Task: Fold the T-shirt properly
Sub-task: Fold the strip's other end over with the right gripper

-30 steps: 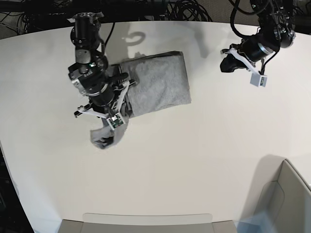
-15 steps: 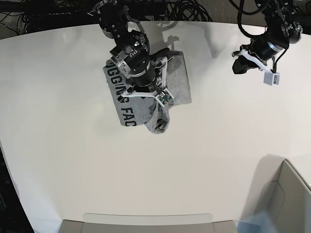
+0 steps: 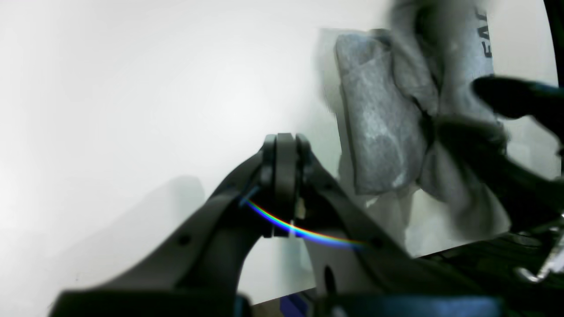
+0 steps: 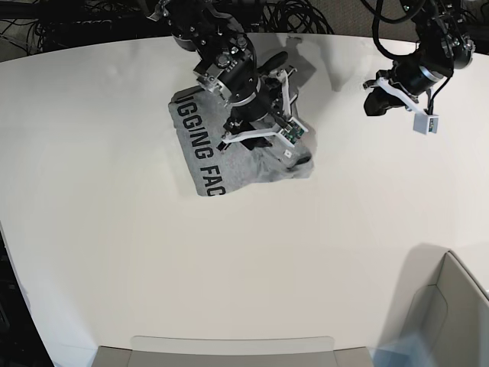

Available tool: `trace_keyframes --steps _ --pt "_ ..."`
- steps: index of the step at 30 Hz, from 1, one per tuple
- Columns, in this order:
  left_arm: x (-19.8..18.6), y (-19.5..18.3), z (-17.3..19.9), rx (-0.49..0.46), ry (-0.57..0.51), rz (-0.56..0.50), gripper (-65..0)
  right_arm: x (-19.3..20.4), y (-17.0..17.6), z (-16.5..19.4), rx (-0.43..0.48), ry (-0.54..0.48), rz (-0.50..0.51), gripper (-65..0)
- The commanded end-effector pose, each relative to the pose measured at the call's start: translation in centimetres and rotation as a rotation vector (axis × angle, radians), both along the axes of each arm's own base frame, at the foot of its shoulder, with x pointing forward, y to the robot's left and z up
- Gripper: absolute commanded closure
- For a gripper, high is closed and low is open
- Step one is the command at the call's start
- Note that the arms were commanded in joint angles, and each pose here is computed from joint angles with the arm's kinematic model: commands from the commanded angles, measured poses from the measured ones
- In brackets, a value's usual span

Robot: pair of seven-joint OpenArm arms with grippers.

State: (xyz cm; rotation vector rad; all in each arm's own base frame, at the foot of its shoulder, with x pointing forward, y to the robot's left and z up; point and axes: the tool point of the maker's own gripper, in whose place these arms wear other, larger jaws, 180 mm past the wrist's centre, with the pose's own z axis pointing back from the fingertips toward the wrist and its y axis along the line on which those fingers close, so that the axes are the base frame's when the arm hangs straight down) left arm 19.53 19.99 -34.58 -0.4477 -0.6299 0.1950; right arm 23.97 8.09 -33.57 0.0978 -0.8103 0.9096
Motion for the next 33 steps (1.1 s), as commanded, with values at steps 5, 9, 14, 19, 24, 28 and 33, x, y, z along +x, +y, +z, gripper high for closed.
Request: trace_keyframes --steps 5,9,14,19,24,28,33 --pt "0.4 0.1 0.7 0.003 -0.029 -0.006 0.0 0.7 1.3 3.7 0.12 -0.102 0.01 -29.8" --pt "0.6 -0.5 0.8 -0.011 -0.035 -0.016 0.0 3.5 -3.3 4.7 0.123 -0.14 -0.146 -29.8" --pt "0.9 -5.9 0.6 -0.077 -0.037 -0.169 0.0 6.2 -11.3 3.7 0.024 -0.161 -0.31 -28.2" --pt "2.0 -11.9 1.9 -0.147 -0.109 -0.324 0.0 7.1 -16.4 3.0 0.05 -0.115 -0.392 -10.8" --pt "1.4 -16.1 2.4 -0.206 -0.137 -0.426 0.0 7.2 -19.7 0.9 0.084 -0.026 -0.459 0.0" --pt "0.0 -18.7 1.3 -0.175 -0.106 -0.524 0.0 6.4 -21.3 -2.4 0.042 0.074 -0.473 0.0" --pt "-0.4 -20.2 -1.6 0.01 -0.068 -0.646 0.0 5.6 -21.1 -4.7 0.018 0.139 -0.46 0.0"
